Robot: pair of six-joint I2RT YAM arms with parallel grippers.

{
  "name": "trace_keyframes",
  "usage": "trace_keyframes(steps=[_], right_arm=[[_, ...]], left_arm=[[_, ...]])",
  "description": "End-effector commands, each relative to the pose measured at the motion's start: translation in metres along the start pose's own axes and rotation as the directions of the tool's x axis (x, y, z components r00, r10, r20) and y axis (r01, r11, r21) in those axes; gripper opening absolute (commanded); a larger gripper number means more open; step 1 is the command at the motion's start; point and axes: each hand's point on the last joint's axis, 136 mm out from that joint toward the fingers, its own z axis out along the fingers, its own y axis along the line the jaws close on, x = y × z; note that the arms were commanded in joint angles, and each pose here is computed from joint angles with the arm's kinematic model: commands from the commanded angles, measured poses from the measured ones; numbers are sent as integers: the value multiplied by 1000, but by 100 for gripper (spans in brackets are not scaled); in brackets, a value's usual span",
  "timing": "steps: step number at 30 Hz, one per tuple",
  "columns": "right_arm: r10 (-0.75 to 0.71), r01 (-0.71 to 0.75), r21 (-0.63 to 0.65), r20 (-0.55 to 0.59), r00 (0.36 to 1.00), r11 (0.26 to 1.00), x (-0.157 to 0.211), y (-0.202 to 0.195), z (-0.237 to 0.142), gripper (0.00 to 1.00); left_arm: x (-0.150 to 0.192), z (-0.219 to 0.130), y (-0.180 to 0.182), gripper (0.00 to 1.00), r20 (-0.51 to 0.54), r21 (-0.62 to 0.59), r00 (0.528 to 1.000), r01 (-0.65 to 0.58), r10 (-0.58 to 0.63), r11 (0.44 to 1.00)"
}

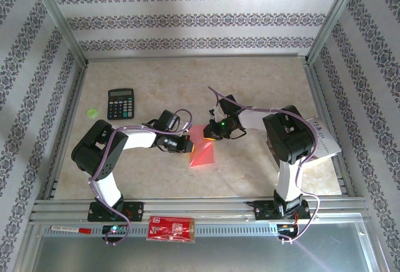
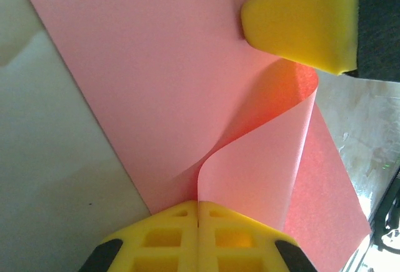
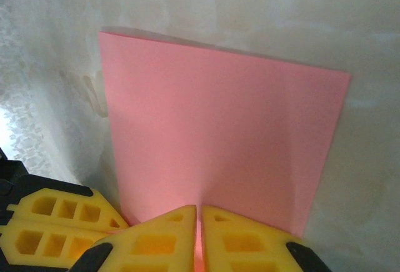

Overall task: Fold a paper plane with a square sheet of paper (pick it up from the middle)
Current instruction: Fold the triangle a second time at the center of the table.

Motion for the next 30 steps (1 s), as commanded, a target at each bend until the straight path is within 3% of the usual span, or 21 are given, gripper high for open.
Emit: trace_keyframes(steps=[1,8,12,22,30], right_arm=[[39,-39,-1,10,999,999,-3,1,-12,15],[35,-31,-41,106,994,999,-14,19,-51,21],[44,-35,-77,118,992,996,3,34,-57,17],[78,-71,-208,24,997,976,87,77,-10,9],[67,-71,-206,-23,997,976,105,88,19,8]], left_arm=[[45,9,45,0,-124,-189,986,85,-109,978],[47,9,46,0,-127,-195,985,93,-120,976],[47,10,46,0,-128,-195,984,95,-121,976],[47,11,47,0,-126,-195,984,101,-127,976],[47,11,45,0,-123,-189,985,95,-120,977]])
